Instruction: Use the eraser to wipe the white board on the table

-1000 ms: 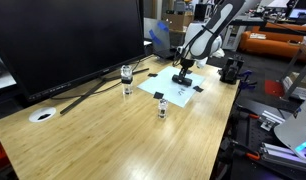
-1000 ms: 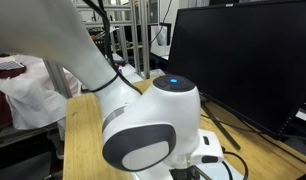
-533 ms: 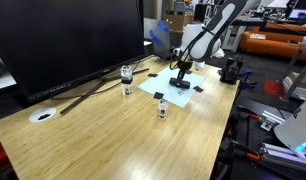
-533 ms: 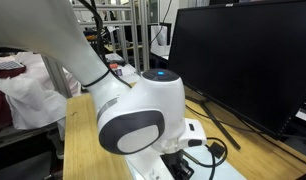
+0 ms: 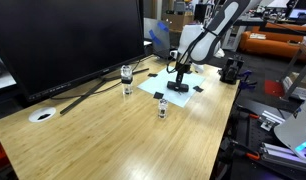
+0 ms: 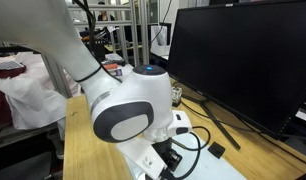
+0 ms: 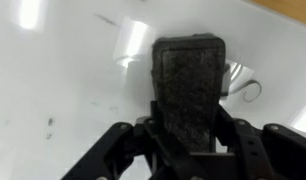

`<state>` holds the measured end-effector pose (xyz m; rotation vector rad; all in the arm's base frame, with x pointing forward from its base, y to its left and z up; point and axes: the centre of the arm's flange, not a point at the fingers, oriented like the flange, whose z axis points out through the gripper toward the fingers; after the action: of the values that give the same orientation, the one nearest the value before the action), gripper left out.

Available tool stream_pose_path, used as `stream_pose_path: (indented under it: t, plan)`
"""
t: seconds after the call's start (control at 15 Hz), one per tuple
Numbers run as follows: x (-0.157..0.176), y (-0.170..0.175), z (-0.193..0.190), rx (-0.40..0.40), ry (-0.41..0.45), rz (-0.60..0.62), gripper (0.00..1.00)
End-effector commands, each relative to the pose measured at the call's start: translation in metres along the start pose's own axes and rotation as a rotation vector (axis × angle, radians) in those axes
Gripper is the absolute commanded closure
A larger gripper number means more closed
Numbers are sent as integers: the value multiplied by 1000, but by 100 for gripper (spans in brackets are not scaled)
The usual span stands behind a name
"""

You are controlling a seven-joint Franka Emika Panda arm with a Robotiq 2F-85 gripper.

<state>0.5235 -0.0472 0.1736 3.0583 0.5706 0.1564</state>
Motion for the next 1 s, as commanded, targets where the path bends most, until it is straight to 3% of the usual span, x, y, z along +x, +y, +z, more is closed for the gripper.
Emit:
stream_pose_path:
  t: [0.0,0.4,0.93]
  plan:
    - [-11,-34,34,73,-61,-158,73]
    - [-10,-58,31,96,-85,-394,73]
    - [-26,-73,28,76,-131,-526,73]
